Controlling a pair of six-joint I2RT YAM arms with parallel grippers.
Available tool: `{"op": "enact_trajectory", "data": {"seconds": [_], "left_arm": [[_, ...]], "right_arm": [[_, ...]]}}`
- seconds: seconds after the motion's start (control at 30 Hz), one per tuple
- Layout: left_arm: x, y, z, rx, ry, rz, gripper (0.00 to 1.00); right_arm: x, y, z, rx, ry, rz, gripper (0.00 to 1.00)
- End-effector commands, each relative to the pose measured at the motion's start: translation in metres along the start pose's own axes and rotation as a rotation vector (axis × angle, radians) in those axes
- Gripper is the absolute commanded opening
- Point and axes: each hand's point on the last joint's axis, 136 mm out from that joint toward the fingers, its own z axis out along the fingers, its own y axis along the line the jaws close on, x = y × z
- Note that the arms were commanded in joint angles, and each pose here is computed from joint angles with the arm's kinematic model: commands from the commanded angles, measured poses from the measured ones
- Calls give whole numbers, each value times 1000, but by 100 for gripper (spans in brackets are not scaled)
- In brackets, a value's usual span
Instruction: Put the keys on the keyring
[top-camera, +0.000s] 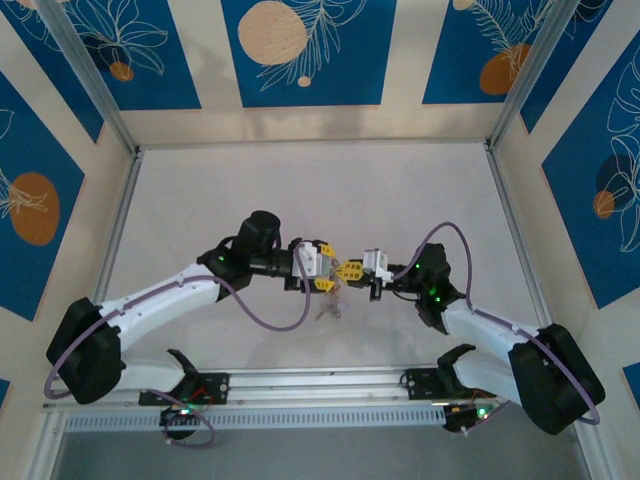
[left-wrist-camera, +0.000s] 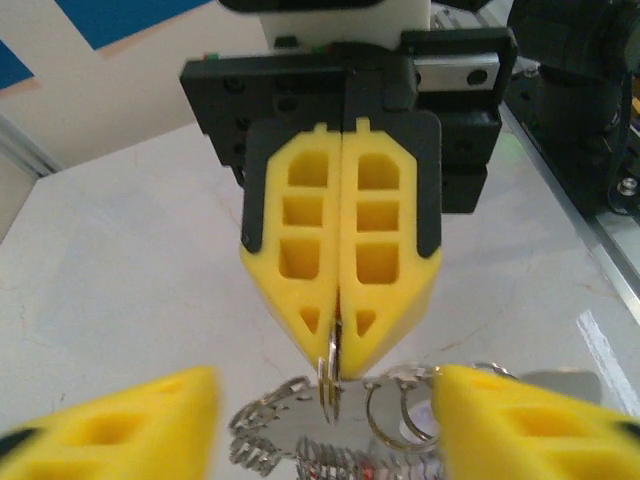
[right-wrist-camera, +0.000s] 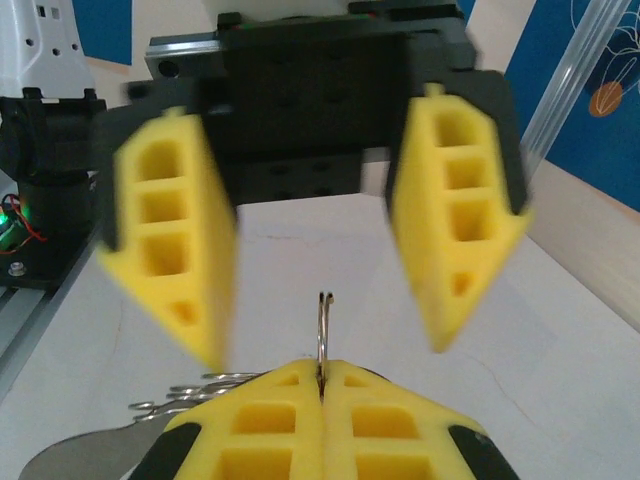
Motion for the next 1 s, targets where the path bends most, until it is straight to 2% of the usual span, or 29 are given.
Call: {"op": "enact_trajectory", "data": {"seconds": [0.0,0.13,0.27,0.43,0.6,0.73,0.83,0.97], "left_arm": [[-11,0,-16,-13,28,50,100],[-9,-1,-31,-41,85,55,100],[-10,0,-40,-80,96,12,100],[-12,-23,-46,3,72,-12,100],[-4,-29,-49,0,91,21,99],[-10,-30,-51,5,73,46,92],[-19,-28,-55,-11,45,65,99],[-24,-19,-62,-66,51,72,100]], "right_arm": [[-3,-1,0,26,28,-75,0],[6,2,6,43,95,-164,0],[13,3,12,64,145,-268,0],[9,7,16,70,121,-392,0],[4,16,15,67,56,-509,0],[5,24,15,35,44,-563,0],[5,25,15,42,43,-577,0],[5,21,13,61,54,-558,0]]}}
